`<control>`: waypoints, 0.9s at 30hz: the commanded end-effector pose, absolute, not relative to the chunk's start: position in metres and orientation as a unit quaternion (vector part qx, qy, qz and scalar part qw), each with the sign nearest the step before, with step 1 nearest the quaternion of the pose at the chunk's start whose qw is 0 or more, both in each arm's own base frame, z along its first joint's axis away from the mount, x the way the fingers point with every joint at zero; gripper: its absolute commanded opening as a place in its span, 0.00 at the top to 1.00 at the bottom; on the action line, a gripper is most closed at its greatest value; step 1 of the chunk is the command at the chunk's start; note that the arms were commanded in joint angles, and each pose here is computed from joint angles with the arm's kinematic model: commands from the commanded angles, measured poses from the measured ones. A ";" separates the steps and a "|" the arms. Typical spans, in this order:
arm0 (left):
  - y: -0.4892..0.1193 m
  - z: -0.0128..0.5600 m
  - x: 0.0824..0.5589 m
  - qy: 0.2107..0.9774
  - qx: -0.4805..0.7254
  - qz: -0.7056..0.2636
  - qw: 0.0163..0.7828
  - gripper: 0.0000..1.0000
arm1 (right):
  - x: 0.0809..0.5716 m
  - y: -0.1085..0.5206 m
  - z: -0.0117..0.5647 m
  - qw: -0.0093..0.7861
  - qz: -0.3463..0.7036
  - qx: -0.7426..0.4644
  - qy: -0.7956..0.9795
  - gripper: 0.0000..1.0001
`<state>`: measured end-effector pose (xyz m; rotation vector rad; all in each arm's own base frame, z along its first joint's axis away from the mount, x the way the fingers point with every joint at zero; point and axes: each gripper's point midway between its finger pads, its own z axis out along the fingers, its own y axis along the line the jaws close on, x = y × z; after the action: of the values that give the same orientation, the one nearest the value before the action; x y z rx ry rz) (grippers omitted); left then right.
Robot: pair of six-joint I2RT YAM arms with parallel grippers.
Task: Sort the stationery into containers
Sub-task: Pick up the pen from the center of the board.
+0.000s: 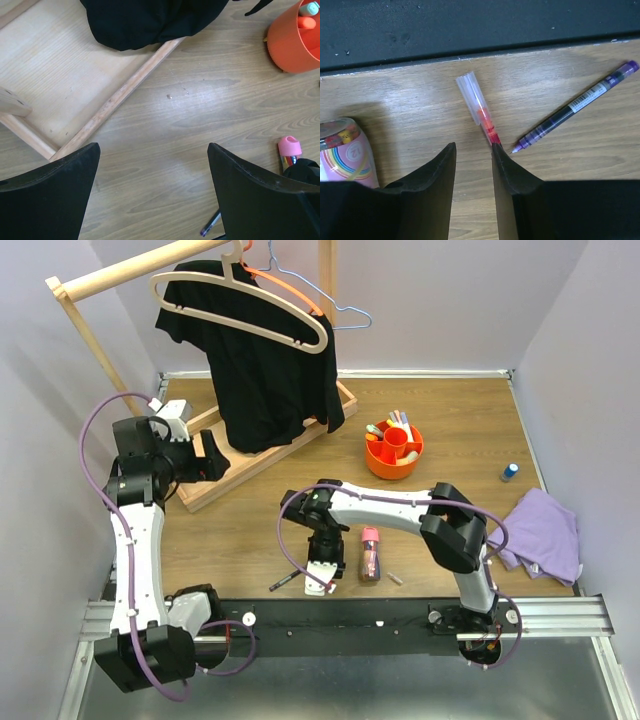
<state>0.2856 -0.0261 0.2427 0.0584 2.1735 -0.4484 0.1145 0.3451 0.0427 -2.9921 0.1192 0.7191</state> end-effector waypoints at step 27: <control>-0.025 0.227 0.270 0.875 0.001 -0.195 0.444 0.03 | 0.101 0.362 0.032 0.025 0.267 -0.959 -0.093 0.55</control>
<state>0.2704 -0.0230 0.2243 0.0019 2.1924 -0.4623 0.1083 0.3428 0.0318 -3.0551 0.1134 0.8020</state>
